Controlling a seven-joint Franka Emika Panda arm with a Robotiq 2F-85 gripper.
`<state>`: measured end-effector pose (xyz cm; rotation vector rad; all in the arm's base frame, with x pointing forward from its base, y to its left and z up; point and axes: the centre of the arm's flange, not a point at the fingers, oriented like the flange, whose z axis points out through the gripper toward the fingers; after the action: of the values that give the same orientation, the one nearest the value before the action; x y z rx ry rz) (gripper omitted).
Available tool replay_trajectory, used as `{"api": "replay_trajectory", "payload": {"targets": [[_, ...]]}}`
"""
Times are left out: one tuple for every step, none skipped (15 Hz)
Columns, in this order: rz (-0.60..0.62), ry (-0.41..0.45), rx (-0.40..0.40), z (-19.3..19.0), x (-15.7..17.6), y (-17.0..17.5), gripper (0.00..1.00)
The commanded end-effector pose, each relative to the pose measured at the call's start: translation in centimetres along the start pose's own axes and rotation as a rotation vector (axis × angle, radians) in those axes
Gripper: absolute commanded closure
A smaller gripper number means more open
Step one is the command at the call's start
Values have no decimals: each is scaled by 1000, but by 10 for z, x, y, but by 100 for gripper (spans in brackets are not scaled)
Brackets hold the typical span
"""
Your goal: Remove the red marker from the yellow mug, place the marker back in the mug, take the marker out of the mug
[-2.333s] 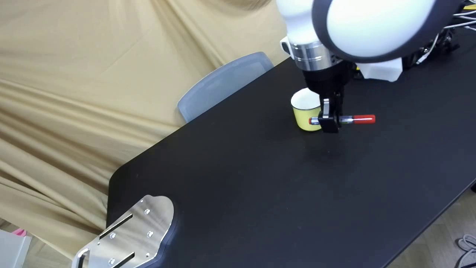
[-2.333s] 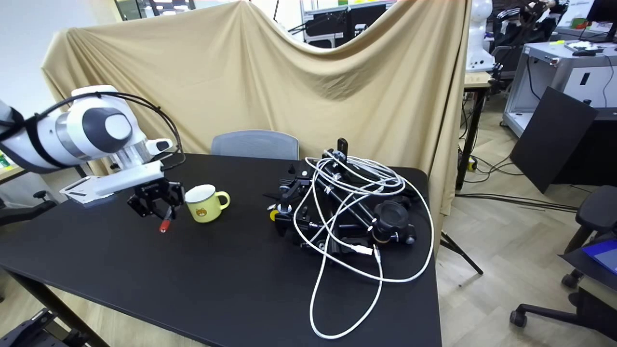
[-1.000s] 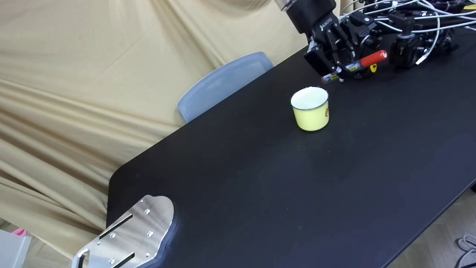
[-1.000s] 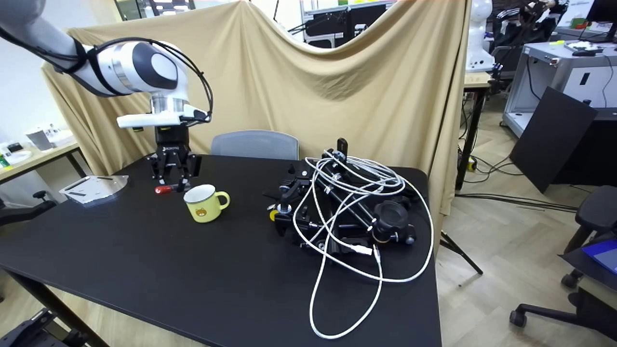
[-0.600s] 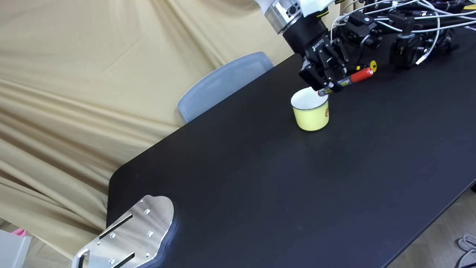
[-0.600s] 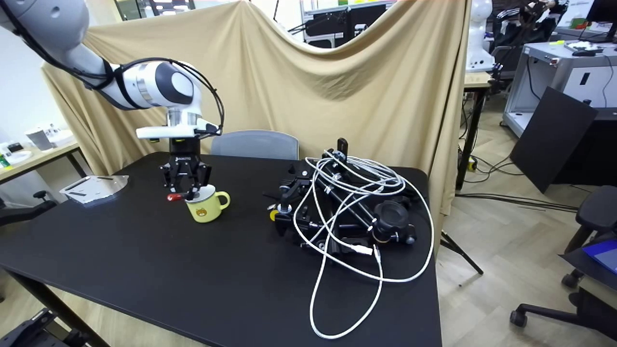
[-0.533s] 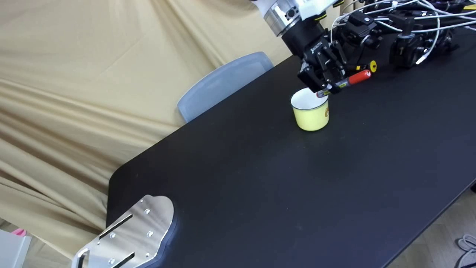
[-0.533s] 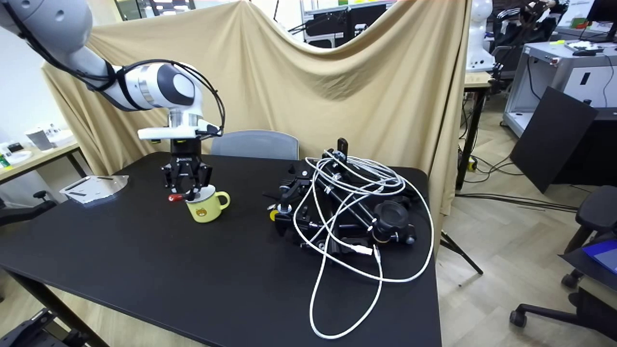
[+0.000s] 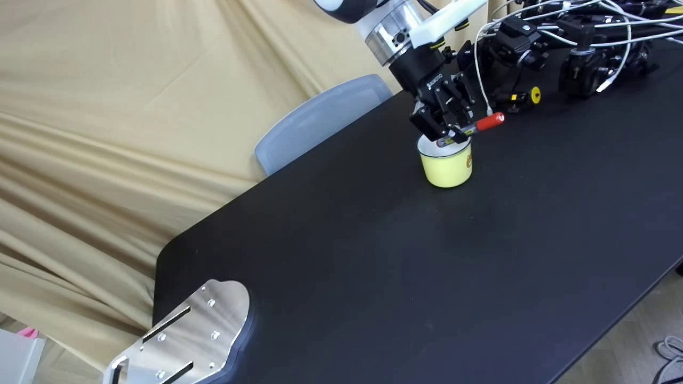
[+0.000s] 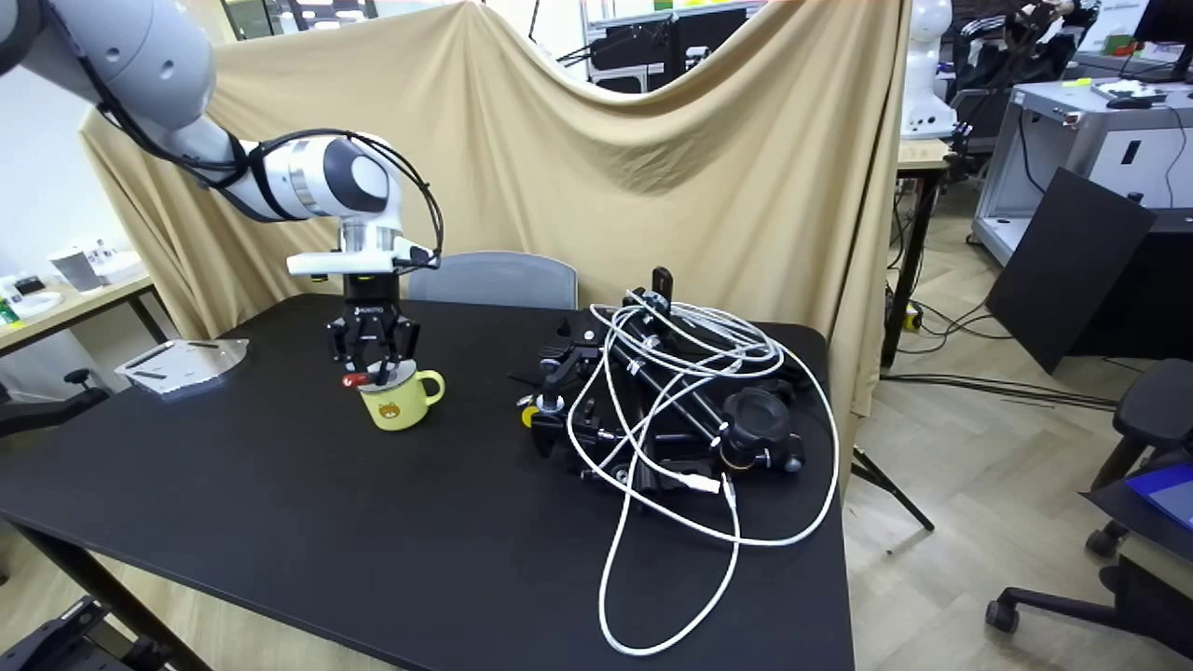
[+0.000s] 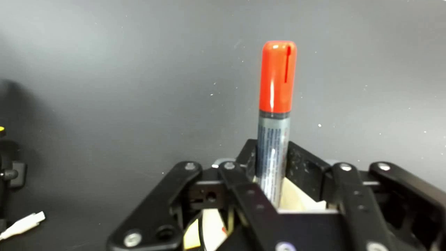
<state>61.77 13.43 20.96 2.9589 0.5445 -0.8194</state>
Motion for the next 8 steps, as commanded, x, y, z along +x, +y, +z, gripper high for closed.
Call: {"api": "replay_trajectory", "payload": {"targets": [[-15, 4, 7, -13, 17, 0, 50], [-22, 9, 5, -15, 17, -2, 49], [-30, 18, 3, -17, 16, -4, 44], [-39, 28, -4, -20, 13, -7, 35], [-49, 40, -19, -24, 8, -13, 29], [-64, 52, -27, -28, 3, -19, 23], [-77, 62, -35, -31, -2, -25, 15], [-91, 75, -47, -33, -10, -33, 9]]}}
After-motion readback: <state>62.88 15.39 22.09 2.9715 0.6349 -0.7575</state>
